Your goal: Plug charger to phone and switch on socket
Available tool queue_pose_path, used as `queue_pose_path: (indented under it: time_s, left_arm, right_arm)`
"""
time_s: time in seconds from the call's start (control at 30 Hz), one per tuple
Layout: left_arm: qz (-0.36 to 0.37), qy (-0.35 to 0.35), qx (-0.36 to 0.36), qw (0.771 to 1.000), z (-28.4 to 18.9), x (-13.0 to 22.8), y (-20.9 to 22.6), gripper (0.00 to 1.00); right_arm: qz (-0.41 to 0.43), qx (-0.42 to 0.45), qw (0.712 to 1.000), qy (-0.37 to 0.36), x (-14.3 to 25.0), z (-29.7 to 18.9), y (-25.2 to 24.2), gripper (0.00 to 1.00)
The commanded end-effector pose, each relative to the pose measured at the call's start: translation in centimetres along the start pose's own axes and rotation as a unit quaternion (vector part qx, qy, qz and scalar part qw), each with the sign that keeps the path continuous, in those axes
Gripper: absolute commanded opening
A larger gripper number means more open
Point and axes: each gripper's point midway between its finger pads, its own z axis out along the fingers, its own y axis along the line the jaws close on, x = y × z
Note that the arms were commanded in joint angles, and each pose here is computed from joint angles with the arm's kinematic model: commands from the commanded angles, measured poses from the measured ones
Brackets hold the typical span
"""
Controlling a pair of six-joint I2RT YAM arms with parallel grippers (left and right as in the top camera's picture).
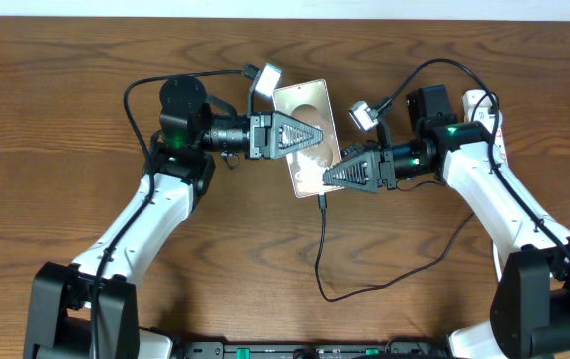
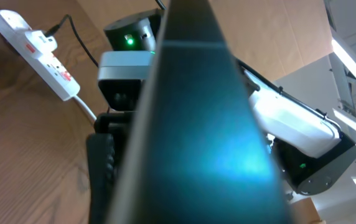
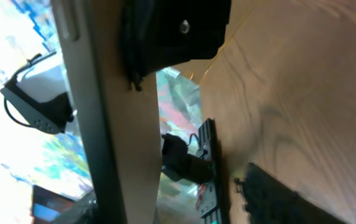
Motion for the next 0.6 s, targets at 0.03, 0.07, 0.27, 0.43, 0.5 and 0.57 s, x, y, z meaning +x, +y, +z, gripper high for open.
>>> queue_pose_path:
  time_s: [0.03, 0.07, 0.27, 0.43, 0.5, 0.57]
  left_arm:
    - [0.01, 0.01, 0.01, 1.0, 0.1, 0.2, -1.0, 0.07]
    - [0.01, 0.011, 0.01, 1.0, 0.1, 0.2, -1.0, 0.08]
    - [0.01, 0.011, 0.011, 1.0, 0.1, 0.2, -1.0, 0.07]
    - [0.012, 0.011, 0.011, 1.0, 0.1, 0.2, -1.0, 0.07]
    - [0.012, 0.011, 0.01, 1.0, 0.1, 0.2, -1.0, 0.07]
    - [0.012, 0.011, 0.01, 1.0, 0.1, 0.2, -1.0, 0.07]
  right_arm:
    - [-0.014, -0.009, 1.0, -0.005, -0.6, -0.2, 0.7, 0.64]
    - [-0.015, -0.009, 1.0, -0.005, -0.6, -0.1, 0.7, 0.64]
    - [-0.023, -0.009, 1.0, -0.004, -0.7, -0.1, 0.7, 0.62]
    - [-0.025, 0.03, 0.999, 0.002, -1.0, -0.3, -0.8, 0.67]
    - [-0.017, 0.059, 0.998, 0.002, -1.2, -0.5, -1.8, 0.73]
    - [-0.009, 0.063, 0.998, -0.005, -1.7, -0.9, -1.9, 0.77]
